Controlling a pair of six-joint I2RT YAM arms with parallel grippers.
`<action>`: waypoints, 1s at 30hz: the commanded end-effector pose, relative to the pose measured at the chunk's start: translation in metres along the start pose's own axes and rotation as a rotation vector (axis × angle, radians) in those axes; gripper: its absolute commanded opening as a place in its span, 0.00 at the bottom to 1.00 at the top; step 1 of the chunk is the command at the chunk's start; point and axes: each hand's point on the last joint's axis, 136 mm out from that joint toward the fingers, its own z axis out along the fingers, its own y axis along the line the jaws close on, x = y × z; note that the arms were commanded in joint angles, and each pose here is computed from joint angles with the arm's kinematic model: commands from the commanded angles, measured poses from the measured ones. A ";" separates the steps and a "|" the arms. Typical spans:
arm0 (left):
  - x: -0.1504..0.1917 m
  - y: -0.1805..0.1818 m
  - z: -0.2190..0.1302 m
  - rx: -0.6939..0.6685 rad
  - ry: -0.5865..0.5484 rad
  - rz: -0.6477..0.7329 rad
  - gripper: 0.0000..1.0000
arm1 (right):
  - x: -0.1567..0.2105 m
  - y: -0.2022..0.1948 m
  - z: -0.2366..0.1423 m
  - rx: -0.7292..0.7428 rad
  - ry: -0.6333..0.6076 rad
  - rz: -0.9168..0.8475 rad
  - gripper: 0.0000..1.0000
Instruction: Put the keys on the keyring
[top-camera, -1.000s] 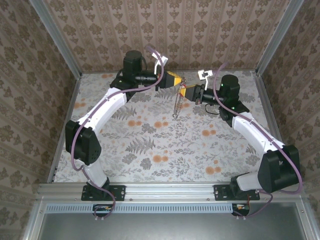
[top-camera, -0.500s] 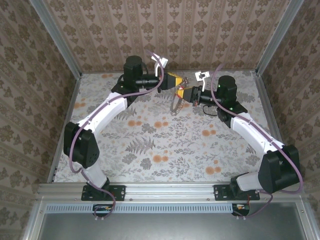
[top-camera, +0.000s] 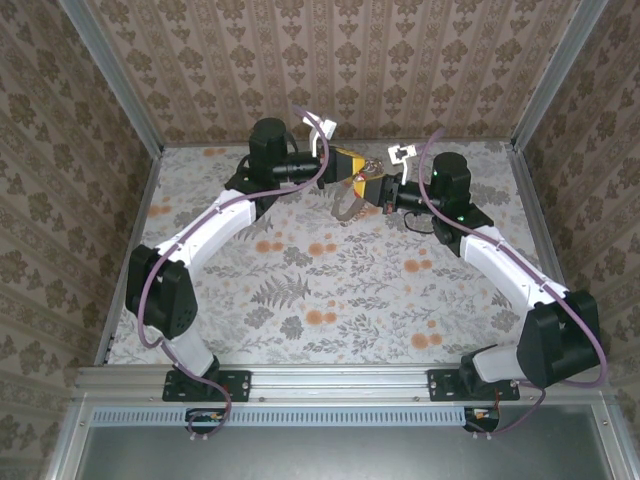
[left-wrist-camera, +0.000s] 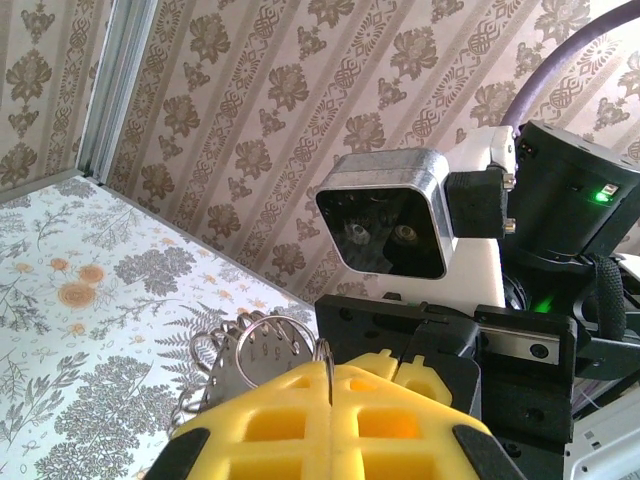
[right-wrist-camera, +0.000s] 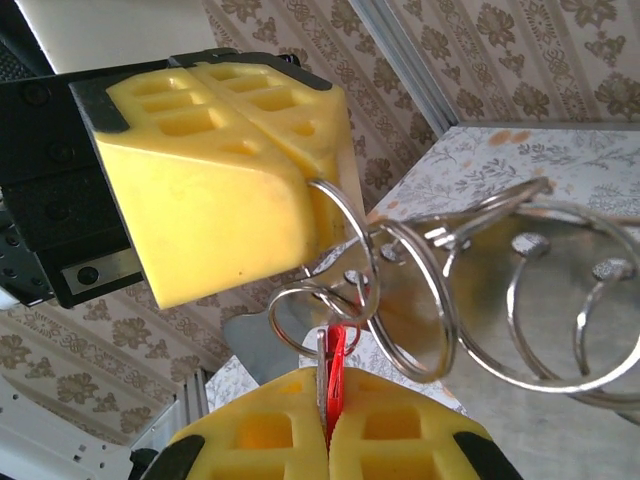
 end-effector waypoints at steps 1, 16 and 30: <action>-0.025 -0.022 -0.011 0.002 -0.061 0.106 0.00 | 0.003 0.009 -0.008 0.014 0.014 -0.030 0.00; -0.026 -0.022 -0.019 -0.008 -0.049 0.140 0.00 | 0.008 0.001 -0.028 0.084 0.060 -0.038 0.00; -0.015 -0.016 -0.020 -0.083 -0.008 0.223 0.00 | 0.000 0.006 -0.030 0.090 0.112 -0.072 0.00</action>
